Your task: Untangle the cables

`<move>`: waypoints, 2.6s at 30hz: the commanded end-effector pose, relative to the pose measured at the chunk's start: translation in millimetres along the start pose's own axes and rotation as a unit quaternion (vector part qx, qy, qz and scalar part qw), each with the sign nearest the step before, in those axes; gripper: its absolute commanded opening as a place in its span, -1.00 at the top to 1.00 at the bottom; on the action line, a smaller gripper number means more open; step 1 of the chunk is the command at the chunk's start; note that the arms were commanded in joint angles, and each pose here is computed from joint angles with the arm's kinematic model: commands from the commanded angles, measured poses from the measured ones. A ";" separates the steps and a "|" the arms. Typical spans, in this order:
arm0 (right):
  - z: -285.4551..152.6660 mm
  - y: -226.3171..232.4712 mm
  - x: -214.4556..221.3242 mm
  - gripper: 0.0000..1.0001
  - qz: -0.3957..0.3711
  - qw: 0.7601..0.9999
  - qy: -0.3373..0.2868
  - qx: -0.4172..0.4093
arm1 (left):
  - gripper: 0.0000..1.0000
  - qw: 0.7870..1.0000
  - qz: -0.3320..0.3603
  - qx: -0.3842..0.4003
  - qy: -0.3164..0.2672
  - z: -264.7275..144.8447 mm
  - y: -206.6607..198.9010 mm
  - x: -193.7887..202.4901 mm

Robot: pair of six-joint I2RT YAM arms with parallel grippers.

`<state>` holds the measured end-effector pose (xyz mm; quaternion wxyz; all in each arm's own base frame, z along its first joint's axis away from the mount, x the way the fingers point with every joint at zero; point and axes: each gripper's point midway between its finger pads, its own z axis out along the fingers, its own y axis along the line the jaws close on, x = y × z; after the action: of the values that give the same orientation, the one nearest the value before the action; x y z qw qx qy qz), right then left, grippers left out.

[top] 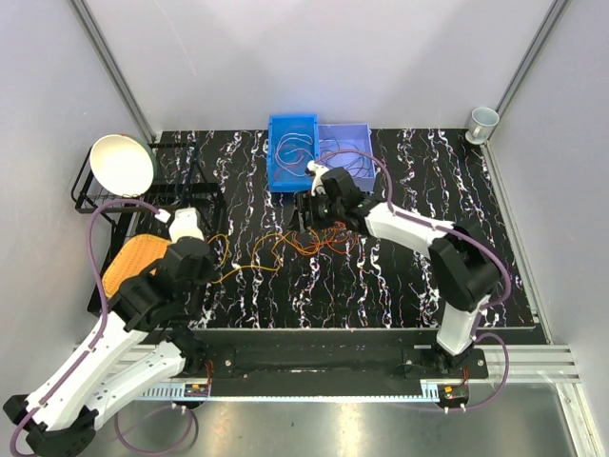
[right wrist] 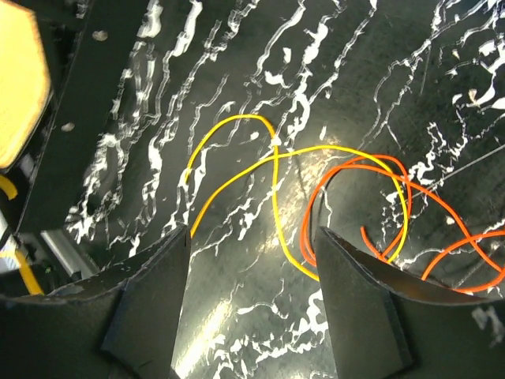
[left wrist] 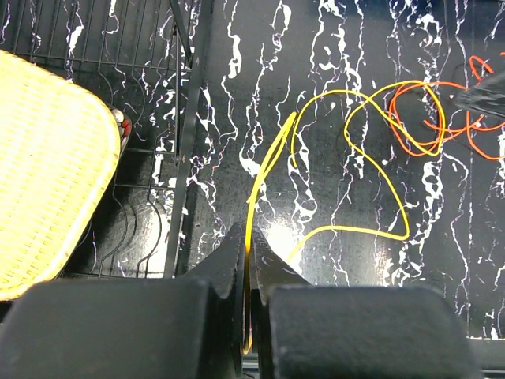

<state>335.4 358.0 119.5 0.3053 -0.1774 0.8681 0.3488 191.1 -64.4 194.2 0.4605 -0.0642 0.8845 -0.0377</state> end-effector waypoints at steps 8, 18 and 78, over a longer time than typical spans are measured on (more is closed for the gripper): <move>39.3 4.3 16.5 -0.36 0.064 0.996 0.064 0.005 | 1.00 0.999 -0.020 0.009 -0.028 -4.5 -3.7 -16.8; 47.9 18.4 45.4 -0.34 0.112 0.986 0.116 -0.049 | 1.00 0.999 -0.019 0.012 -0.029 -4.3 -4.4 -16.8; 49.2 101.0 99.0 1.00 0.206 0.931 0.229 -0.196 | 0.81 0.999 -0.016 0.021 -0.022 -3.6 -7.9 -14.7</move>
<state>230.9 442.7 52.7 -0.0292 -0.1036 0.8648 0.4904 190.8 -63.4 195.9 0.4633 -0.0672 0.8827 -0.0411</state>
